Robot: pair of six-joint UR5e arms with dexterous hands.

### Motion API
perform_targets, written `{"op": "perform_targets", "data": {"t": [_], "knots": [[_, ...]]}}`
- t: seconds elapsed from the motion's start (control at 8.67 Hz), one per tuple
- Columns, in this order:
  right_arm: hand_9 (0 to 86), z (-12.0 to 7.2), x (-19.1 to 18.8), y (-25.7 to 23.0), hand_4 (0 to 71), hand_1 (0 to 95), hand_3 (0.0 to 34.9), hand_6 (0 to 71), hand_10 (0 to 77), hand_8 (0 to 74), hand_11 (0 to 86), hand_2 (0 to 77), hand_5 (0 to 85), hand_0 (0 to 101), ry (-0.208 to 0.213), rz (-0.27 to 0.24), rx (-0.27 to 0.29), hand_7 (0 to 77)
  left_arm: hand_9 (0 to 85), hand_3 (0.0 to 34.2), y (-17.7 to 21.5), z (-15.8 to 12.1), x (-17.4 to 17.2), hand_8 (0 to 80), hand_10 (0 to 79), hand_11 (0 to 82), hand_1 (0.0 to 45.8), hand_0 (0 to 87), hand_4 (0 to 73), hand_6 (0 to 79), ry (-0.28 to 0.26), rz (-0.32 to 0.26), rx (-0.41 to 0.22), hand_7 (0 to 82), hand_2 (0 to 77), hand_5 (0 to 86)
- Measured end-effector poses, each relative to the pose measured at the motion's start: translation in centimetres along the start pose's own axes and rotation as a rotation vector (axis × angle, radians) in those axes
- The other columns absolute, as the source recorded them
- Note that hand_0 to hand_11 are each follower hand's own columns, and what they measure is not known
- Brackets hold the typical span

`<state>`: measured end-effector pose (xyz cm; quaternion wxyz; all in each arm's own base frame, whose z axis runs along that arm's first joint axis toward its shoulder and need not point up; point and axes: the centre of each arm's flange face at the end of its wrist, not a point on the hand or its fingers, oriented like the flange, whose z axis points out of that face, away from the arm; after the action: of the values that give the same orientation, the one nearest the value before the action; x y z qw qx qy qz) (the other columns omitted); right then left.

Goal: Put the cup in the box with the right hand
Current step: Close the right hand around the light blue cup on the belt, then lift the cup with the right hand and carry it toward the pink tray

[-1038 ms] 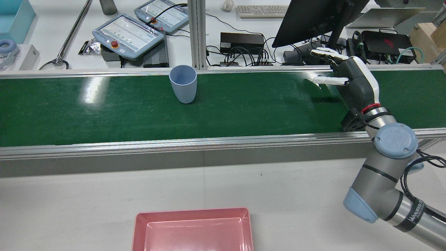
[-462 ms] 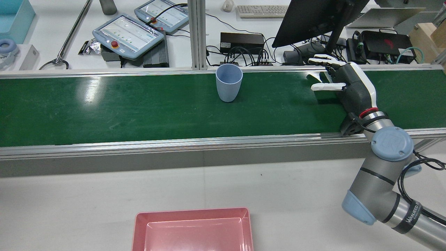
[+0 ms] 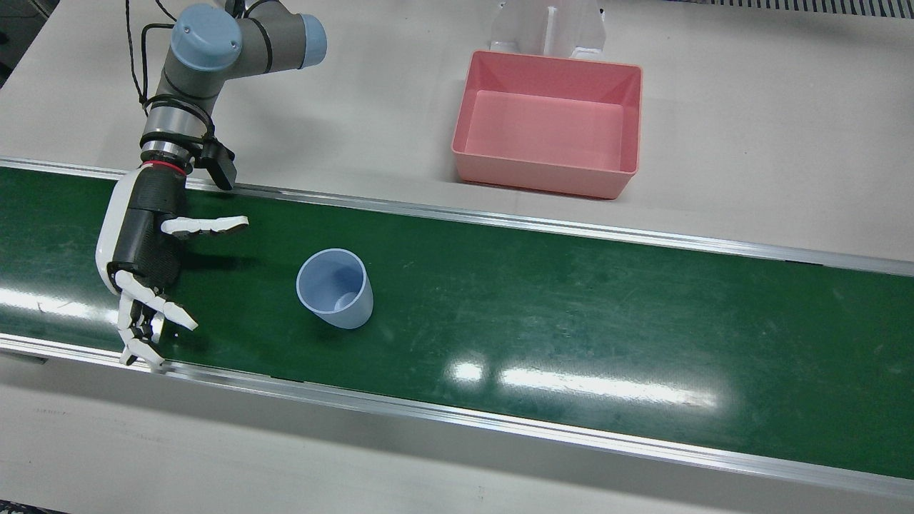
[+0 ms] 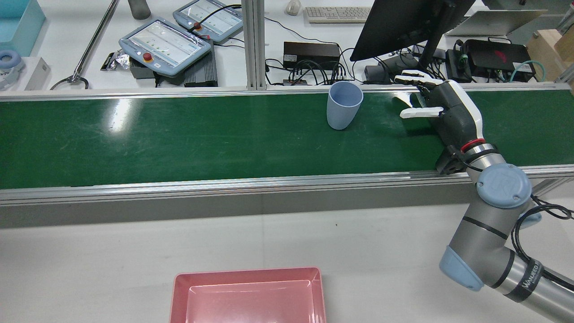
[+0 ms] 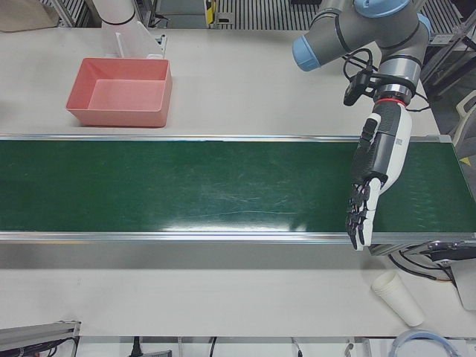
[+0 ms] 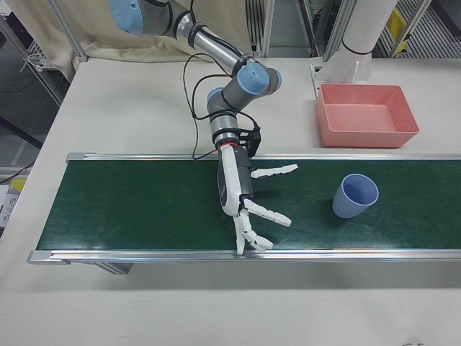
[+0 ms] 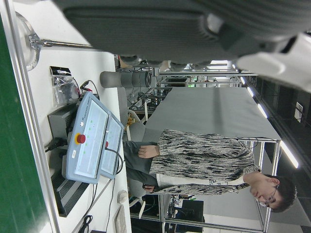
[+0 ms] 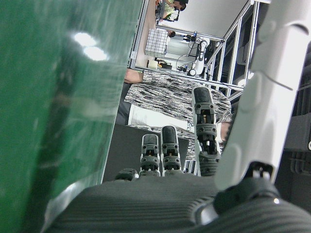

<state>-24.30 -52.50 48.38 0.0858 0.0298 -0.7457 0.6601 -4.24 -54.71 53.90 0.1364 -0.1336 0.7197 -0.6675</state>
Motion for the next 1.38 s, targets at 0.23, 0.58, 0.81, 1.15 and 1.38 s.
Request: {"op": "perform_targets", "data": {"t": [0.23, 0.58, 0.81, 1.15, 1.38], "knots": [[18.5, 0.0, 0.0, 0.1, 25.6, 14.2, 0.0, 7.6, 0.5, 10.9, 1.6, 1.1, 6.0, 57, 0.001, 0.001, -0.001, 31.1, 0.0, 0.0, 0.0, 0.0, 0.0, 0.0, 0.0, 0.0, 0.5, 0.0, 1.1, 0.5, -0.001, 0.000, 0.000, 0.5, 0.5, 0.0], [18.5, 0.1, 0.1, 0.3, 27.8, 14.2, 0.0, 8.2, 0.5, 10.9, 1.1, 2.2, 6.0, 57, 0.001, 0.002, -0.004, 31.1, 0.0, 0.0, 0.0, 0.0, 0.0, 0.0, 0.0, 0.0, 0.5, 0.0, 1.1, 0.5, -0.001, 0.000, 0.000, 0.5, 0.5, 0.5], [19.6, 0.0, -0.3, 0.5, 27.8, 13.1, 0.0, 7.6, 0.5, 10.9, 1.1, 2.2, 6.0, 57, -0.002, -0.005, 0.006, 32.2, 0.0, 0.0, 0.0, 0.0, -0.1, 0.0, 0.0, 0.0, 0.5, 0.0, 1.1, 0.5, -0.001, 0.000, 0.000, 0.5, 0.5, 0.5], [52.4, -0.4, -2.5, 1.1, 34.9, 13.6, 0.0, 33.8, 27.8, 39.3, 23.5, 15.8, 7.1, 50, -0.023, -0.036, 0.046, 68.2, 0.0, 0.0, 0.0, 0.0, 0.0, 0.0, 0.0, 0.0, 0.5, 0.0, 1.1, 0.0, -0.001, 0.000, 0.000, 0.5, 0.5, 0.5], [71.4, -0.8, -4.6, 3.2, 36.0, 8.7, 0.0, 45.8, 46.9, 57.8, 43.6, 19.6, 9.3, 51, -0.050, -0.024, 0.023, 73.6, 0.0, 0.0, 0.0, 0.0, 0.0, 0.0, 0.0, 0.0, 0.5, 0.0, 1.1, 0.5, 0.000, 0.000, 0.000, 0.5, 0.5, 0.5]]}}
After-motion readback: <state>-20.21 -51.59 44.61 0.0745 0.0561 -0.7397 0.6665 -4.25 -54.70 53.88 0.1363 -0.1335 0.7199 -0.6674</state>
